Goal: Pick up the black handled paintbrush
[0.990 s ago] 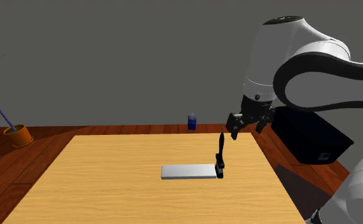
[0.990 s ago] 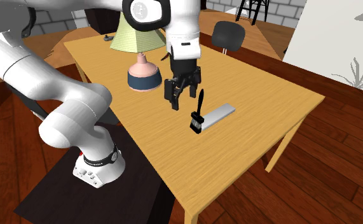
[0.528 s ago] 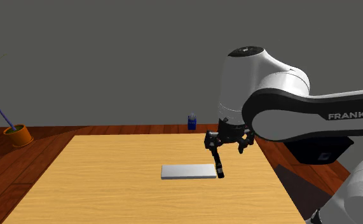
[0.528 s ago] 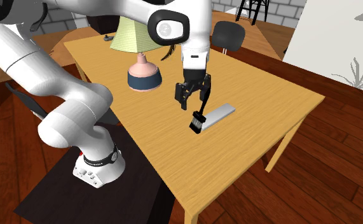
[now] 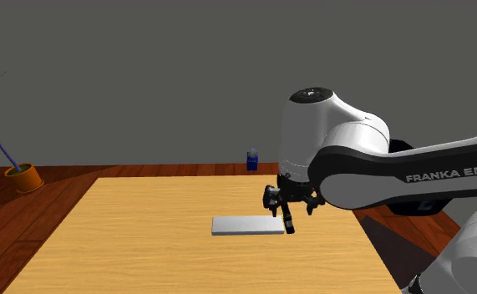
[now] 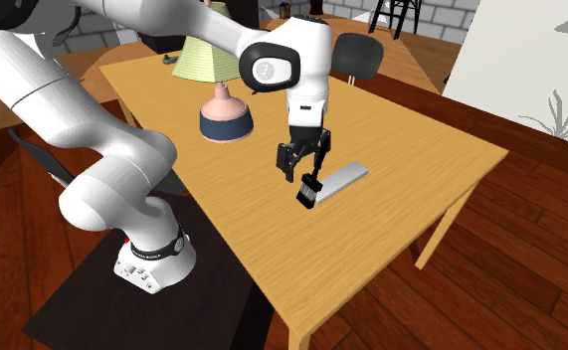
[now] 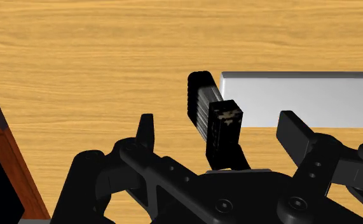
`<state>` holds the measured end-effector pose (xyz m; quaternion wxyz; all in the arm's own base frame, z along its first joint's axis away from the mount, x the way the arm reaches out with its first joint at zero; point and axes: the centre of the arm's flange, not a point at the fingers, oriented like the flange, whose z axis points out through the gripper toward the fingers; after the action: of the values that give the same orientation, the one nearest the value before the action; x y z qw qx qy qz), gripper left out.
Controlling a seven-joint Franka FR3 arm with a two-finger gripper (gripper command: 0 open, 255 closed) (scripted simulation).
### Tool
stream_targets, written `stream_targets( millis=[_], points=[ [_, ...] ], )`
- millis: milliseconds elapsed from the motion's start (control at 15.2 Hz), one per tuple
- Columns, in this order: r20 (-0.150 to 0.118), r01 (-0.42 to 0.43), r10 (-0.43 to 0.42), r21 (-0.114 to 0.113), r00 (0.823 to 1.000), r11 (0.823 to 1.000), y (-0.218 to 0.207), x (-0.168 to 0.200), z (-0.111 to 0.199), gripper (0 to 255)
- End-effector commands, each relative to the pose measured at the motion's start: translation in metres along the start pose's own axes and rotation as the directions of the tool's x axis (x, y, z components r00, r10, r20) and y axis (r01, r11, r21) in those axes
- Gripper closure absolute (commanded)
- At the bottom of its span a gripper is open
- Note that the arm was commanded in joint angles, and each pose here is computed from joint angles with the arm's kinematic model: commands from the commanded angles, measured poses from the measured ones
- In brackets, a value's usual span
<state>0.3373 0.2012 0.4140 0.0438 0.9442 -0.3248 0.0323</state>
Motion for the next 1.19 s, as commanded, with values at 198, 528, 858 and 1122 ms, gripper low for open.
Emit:
stream_targets(
  millis=[198, 528, 858, 1122],
  points=[
    [0.000, 0.000, 0.000, 0.000, 1.000, 1.000, 0.000, 0.000, 0.005, 255],
    [0.000, 0.000, 0.000, 0.000, 1.000, 1.000, 0.000, 0.000, 0.005, 255],
    [0.000, 0.000, 0.000, 0.000, 1.000, 1.000, 0.000, 0.001, -0.006, 255],
    [0.000, 0.000, 0.000, 0.000, 1.000, 1.000, 0.002, 0.002, -0.027, 255]
  ],
)
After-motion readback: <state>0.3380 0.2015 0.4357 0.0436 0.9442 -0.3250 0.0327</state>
